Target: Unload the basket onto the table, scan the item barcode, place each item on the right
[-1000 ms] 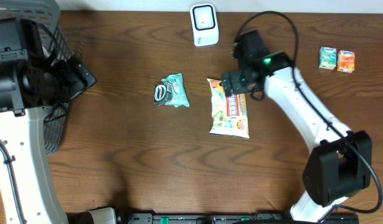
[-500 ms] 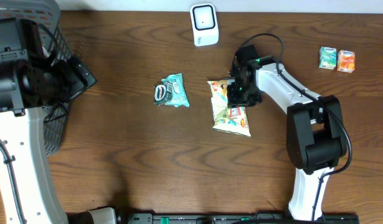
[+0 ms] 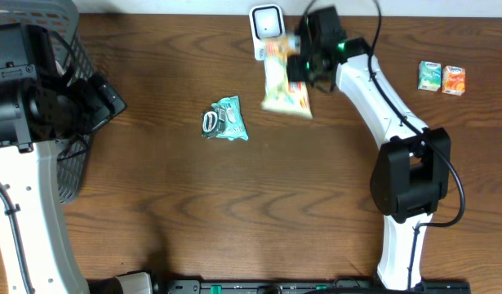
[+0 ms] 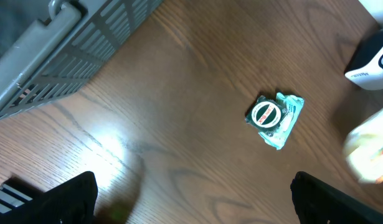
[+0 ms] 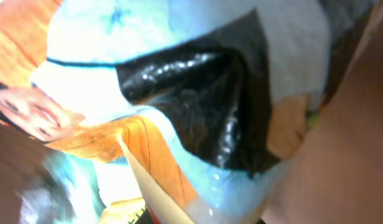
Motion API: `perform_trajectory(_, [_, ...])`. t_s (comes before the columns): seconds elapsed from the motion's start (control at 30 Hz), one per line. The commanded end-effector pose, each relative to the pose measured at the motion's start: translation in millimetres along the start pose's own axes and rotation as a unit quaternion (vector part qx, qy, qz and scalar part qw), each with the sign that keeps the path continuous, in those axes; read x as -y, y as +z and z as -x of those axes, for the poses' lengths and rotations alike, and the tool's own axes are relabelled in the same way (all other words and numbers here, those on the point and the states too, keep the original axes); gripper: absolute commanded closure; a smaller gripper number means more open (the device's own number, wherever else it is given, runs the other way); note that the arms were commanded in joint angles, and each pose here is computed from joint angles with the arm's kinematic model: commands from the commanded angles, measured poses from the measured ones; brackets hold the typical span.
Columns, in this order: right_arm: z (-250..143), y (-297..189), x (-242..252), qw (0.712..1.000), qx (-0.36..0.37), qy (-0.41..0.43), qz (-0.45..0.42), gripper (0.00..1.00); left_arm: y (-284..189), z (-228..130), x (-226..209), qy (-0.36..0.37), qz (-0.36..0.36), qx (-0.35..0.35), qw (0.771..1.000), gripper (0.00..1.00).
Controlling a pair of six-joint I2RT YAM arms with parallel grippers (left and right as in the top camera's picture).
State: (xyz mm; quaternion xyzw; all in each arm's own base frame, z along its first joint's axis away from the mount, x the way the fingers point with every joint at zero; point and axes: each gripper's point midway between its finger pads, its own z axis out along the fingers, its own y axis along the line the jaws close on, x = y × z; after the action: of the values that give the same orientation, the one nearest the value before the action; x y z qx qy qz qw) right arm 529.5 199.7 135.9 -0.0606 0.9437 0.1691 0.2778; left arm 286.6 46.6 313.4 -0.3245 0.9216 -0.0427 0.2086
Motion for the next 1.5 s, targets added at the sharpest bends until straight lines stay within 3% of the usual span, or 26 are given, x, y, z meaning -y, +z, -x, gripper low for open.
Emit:
perform_trajectory(0.0, [53, -19, -23, 0.995, 0.098, 0.001, 0.028, 0.99, -2, 2, -2, 0.003, 0.002, 0.004, 1.0, 0.02])
perform_trajectory(0.17, [113, -17, -15, 0.97, 0.242, 0.001, -0.015, 0.99, -2, 2, -2, 0.003, 0.002, 0.004, 1.0, 0.02])
perform_trajectory(0.33, [122, 11, -11, 0.959, 0.277, 0.059, 0.007, 0.99, -2, 2, -2, 0.003, 0.002, 0.004, 1.0, 0.02])
perform_trajectory(0.47, [126, 36, -8, 0.951, 0.306, 0.048, 0.008, 0.99, -2, 2, -2, 0.003, 0.002, 0.004, 1.0, 0.02])
perform_trajectory(0.6, [131, 27, 1, 0.947, 0.318, 0.033, -0.023, 0.99, -2, 2, -2, 0.003, 0.002, 0.004, 1.0, 0.02])
perform_trajectory(0.77, [149, -23, 11, 0.943, 0.33, 0.008, -0.044, 0.99, -2, 2, -2, 0.003, 0.002, 0.004, 1.0, 0.02])
perform_trajectory(0.87, [151, -63, 37, 0.947, 0.31, -0.016, -0.084, 0.99, -2, 2, -2, 0.003, 0.002, 0.004, 1.0, 0.02])
perform_trajectory(1.0, [121, -109, 111, 0.953, 0.223, -0.043, -0.201, 0.99, -2, 2, -2, 0.003, 0.002, 0.004, 1.0, 0.02])
perform_trajectory(1.13, [51, -152, 229, 0.913, 0.079, 0.004, -0.401, 0.99, -2, 2, -2, 0.003, 0.002, 0.004, 1.0, 0.02])
perform_trajectory(1.3, [-5, -171, 301, 0.893, -0.012, 0.05, -0.447, 0.99, -2, 2, -2, 0.003, 0.002, 0.004, 1.0, 0.02])
perform_trajectory(1.33, [-12, -173, 312, 0.893, -0.019, 0.061, -0.446, 0.97, -2, 2, -2, 0.003, 0.002, 0.004, 1.0, 0.02])
perform_trajectory(1.37, [-22, -176, 324, 0.891, -0.027, 0.073, -0.447, 0.76, -2, 2, -2, 0.003, 0.002, 0.004, 1.0, 0.02])
perform_trajectory(1.43, [-40, -182, 347, 0.885, -0.042, 0.097, -0.453, 0.73, -2, 2, -2, 0.003, 0.002, 0.004, 1.0, 0.02])
perform_trajectory(1.47, [-53, -182, 357, 0.886, -0.048, 0.12, -0.445, 0.51, -2, 2, -2, 0.003, 0.002, 0.004, 1.0, 0.02])
